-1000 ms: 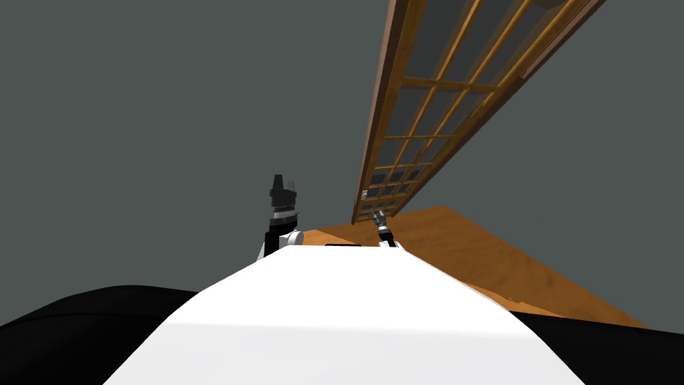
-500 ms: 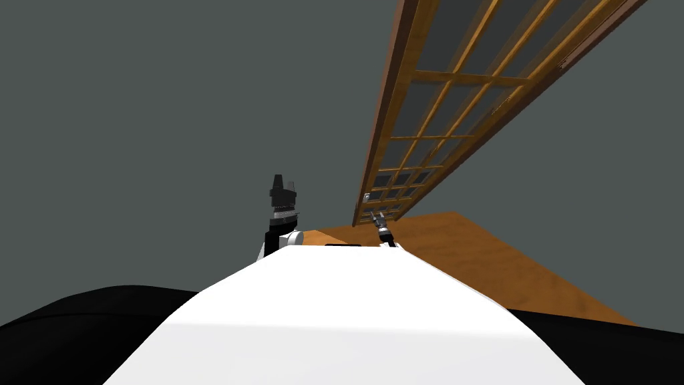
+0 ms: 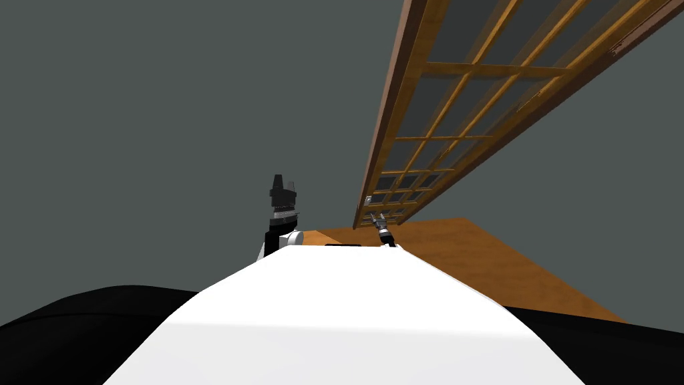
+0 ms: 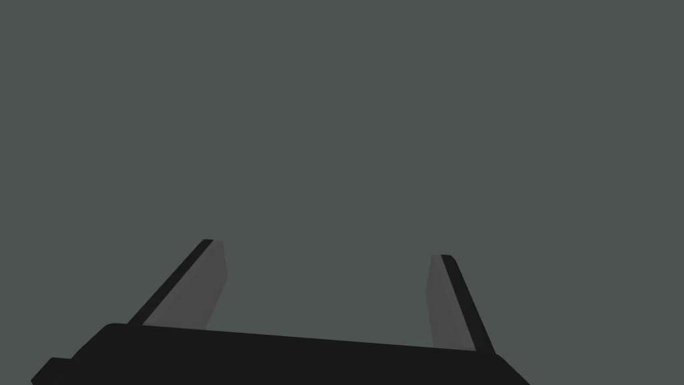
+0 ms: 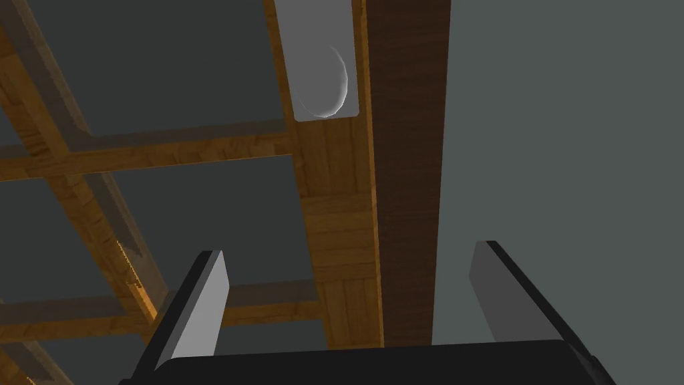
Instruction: Pull the door open
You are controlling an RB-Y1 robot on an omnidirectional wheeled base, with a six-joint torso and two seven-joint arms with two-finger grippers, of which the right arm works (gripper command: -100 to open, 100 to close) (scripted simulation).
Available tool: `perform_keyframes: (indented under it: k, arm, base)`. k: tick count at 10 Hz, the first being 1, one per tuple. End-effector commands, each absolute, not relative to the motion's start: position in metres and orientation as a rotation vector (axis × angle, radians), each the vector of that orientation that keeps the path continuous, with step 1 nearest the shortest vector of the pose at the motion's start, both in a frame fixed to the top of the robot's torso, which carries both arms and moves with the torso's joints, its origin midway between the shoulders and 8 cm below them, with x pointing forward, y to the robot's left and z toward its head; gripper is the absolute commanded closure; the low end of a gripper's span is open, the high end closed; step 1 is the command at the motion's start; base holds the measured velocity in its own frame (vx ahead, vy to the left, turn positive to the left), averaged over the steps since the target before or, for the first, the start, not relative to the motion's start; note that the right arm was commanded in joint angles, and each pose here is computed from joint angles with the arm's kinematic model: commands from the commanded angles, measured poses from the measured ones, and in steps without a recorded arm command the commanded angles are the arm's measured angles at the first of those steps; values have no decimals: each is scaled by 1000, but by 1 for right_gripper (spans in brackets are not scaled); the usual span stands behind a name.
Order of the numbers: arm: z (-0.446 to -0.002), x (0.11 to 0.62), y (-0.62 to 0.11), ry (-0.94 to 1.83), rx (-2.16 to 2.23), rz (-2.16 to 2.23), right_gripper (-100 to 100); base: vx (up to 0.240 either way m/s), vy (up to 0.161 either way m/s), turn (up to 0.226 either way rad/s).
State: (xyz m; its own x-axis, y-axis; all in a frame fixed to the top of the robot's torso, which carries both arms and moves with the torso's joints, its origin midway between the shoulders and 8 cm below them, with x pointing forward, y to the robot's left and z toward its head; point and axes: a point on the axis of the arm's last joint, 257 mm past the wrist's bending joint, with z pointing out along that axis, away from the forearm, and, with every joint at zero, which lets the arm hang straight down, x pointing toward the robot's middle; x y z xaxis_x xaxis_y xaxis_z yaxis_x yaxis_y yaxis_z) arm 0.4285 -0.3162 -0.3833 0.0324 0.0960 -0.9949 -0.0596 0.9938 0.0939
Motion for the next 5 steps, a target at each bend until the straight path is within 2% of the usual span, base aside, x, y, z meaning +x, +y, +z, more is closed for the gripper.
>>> perform_keyframes:
  k: [1,4,5]
  arm:
    - [-389,427,-318,1548,0,90,-100]
    - [-400,423,-321,1570,-46,45,-100]
    - [-398,424,-321,1566,-35,56,-100]
  base:
    - [65,-60,109]
    - [75,-45,89]
    - [26,-26,21]
